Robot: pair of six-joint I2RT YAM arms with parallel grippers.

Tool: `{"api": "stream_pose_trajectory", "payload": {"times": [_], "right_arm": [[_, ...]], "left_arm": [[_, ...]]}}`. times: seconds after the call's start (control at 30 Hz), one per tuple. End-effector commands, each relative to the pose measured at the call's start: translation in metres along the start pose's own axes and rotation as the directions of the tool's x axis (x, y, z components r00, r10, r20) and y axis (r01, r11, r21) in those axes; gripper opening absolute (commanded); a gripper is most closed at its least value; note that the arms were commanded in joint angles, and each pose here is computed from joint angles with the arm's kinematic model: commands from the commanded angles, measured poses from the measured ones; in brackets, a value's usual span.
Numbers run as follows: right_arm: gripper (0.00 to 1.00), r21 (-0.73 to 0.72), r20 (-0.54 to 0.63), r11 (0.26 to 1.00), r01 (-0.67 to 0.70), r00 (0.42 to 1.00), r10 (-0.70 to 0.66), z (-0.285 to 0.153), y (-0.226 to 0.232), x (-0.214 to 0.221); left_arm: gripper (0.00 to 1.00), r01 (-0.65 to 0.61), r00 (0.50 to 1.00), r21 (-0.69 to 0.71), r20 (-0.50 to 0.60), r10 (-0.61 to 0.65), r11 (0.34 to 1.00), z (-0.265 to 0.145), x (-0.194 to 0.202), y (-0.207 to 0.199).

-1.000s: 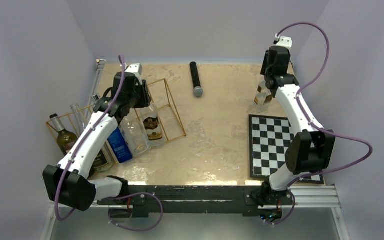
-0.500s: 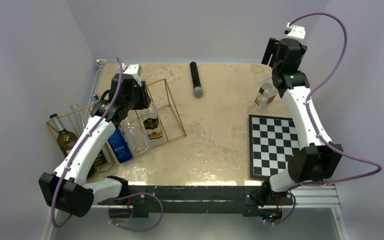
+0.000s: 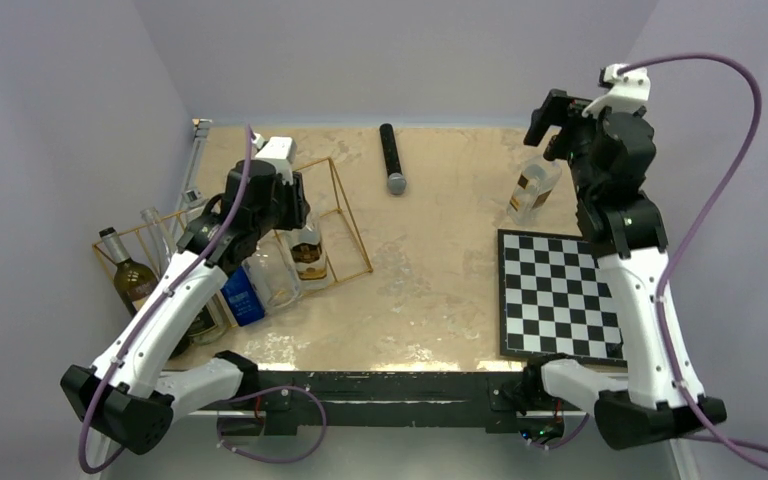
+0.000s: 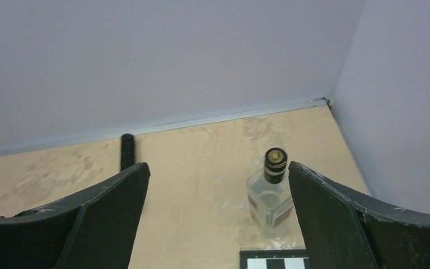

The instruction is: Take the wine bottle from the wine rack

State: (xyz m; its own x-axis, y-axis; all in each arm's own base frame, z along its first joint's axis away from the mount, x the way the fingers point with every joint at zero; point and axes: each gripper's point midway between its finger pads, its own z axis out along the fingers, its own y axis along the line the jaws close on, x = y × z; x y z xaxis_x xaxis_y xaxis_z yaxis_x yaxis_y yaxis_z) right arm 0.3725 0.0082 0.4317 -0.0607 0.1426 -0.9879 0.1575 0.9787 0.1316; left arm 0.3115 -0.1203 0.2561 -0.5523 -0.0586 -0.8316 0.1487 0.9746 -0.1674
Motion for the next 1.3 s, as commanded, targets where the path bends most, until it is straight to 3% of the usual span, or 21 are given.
{"api": "stream_pose_trajectory", "payload": {"times": [0.0, 0.13, 0.33, 0.5, 0.7, 1.27], "right_arm": [[0.99, -0.172, -0.003, 0.985, -0.023, 1.0, 0.023, -0.044, 0.029, 0.005], [0.99, -0.375, -0.036, 0.925, -0.06, 0.998, 0.05, -0.086, 0.064, 0.044], [0.98, -0.494, -0.066, 0.856, -0.149, 0.989, 0.134, -0.128, 0.071, 0.068], [0.98, -0.486, -0.056, 0.866, -0.119, 0.993, 0.106, -0.135, 0.063, 0.074], [0.99, -0.466, -0.05, 0.88, -0.088, 0.996, 0.073, -0.14, 0.055, 0.075], [0.99, -0.481, -0.054, 0.873, -0.077, 0.997, 0.058, -0.143, 0.055, 0.085]], "left_arm": [[0.0, -0.003, 0.963, 0.169, 0.265, -0.043, 0.986, -0.045, -0.066, -0.045], [0.0, -0.007, 0.955, 0.258, 0.288, -0.07, 0.966, -0.063, -0.074, -0.067], [0.0, -0.072, 0.937, 0.414, 0.34, -0.081, 0.908, -0.078, -0.08, -0.11], [0.0, -0.244, 0.907, 0.515, 0.422, 0.005, 0.822, -0.079, -0.07, -0.158], [0.0, -0.335, 0.9, 0.569, 0.43, 0.075, 0.751, -0.062, -0.05, -0.198], [0.0, -0.397, 0.893, 0.615, 0.43, 0.132, 0.682, -0.04, -0.015, -0.24]]}}
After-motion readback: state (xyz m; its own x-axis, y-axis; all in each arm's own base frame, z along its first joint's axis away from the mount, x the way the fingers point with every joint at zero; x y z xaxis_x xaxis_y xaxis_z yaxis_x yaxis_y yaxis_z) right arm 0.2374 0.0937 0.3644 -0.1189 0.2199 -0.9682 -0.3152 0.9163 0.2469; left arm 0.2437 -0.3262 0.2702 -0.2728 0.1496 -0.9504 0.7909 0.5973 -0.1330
